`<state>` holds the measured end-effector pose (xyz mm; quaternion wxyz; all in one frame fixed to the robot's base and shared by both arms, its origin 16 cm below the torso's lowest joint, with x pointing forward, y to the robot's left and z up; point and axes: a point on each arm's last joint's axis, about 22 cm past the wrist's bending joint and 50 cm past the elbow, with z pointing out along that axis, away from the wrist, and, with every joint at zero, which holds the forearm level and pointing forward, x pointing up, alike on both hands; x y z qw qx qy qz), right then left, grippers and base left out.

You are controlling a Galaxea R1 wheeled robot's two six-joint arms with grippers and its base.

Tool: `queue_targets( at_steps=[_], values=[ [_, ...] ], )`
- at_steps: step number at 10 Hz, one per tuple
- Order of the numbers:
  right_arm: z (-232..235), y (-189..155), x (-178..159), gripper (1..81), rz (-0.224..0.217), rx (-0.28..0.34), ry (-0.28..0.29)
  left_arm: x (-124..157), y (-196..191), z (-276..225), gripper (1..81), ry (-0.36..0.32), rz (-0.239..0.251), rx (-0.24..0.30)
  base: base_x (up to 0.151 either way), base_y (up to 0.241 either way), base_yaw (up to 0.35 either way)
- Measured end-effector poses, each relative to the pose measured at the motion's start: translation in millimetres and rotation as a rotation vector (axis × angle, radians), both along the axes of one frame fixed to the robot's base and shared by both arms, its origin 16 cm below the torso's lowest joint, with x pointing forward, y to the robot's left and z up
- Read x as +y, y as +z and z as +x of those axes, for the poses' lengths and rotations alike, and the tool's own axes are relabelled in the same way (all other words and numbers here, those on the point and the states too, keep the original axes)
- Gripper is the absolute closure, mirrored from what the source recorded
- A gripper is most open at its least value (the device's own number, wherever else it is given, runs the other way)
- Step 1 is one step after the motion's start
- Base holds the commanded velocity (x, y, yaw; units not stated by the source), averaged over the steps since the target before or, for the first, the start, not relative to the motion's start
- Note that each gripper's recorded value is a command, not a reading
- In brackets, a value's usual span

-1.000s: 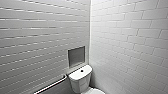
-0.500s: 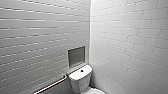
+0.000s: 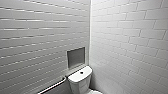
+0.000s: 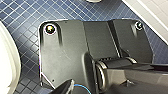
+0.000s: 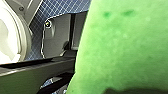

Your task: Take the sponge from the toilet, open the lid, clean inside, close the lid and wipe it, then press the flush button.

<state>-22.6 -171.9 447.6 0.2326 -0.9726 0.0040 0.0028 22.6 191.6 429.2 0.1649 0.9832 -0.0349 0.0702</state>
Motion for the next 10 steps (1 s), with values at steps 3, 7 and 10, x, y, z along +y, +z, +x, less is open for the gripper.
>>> queue_targets(
  at_steps=[3, 7, 10],
  values=[
    [-7.0, -0.2, -1.4, 81.1, -0.002, 0.010, 0.001, -0.5, -0.6, -5.5, 1.0, -0.001, -0.001, 0.009, 0.094, 0.000, 0.000],
    [-8.6, -1.0, -3.7, 81.1, -0.007, 0.011, 0.001, -0.2, -0.4, -3.6, 1.0, 0.000, 0.000, 0.006, 0.101, 0.000, 0.000],
    [-9.8, -1.3, -5.1, 81.1, -0.009, 0.013, 0.001, -0.7, -0.4, -3.2, 1.0, 0.000, -0.001, 0.006, 0.103, 0.000, 0.000]
  ],
)
